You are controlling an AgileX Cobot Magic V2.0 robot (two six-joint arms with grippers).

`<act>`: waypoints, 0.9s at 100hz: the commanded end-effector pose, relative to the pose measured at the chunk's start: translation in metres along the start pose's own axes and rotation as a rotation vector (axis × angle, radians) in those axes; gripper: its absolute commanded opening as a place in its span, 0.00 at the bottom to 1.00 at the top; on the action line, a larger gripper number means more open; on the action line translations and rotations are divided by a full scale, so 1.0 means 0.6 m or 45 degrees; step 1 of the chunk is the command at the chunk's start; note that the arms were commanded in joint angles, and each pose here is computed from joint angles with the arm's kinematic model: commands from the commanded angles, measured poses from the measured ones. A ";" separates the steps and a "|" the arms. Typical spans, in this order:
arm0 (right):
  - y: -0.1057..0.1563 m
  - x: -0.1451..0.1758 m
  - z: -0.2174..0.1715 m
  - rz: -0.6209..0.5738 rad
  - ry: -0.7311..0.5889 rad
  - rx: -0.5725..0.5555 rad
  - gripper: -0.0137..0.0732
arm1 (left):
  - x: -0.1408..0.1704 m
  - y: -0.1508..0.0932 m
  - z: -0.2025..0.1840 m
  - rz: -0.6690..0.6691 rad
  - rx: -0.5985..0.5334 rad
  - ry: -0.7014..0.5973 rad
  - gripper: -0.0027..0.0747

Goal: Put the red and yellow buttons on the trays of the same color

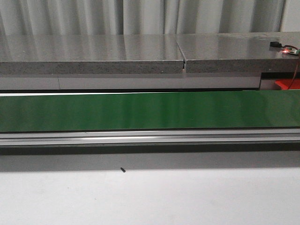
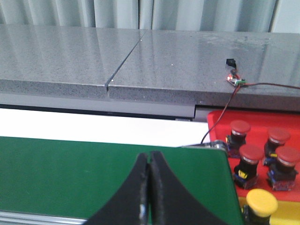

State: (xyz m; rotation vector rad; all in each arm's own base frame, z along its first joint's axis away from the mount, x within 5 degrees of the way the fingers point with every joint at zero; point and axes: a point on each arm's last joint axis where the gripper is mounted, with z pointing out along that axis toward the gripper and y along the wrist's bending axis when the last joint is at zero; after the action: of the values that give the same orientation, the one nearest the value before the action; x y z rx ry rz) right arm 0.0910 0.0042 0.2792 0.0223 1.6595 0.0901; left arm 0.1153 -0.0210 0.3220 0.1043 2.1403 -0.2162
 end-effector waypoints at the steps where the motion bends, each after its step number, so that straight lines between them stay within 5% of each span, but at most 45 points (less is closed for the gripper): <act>1: -0.007 -0.013 -0.009 0.029 -0.157 0.056 0.08 | -0.021 -0.003 -0.008 -0.006 0.012 -0.108 0.01; 90: -0.018 0.099 -0.046 0.006 -0.375 0.114 0.08 | -0.021 -0.003 -0.008 -0.006 0.012 -0.108 0.01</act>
State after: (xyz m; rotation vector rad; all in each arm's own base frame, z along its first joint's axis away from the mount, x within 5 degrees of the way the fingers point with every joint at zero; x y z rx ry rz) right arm 0.0631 -0.0030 0.2144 0.1059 1.4894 0.0347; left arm 0.1153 -0.0210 0.3220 0.1043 2.1403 -0.2162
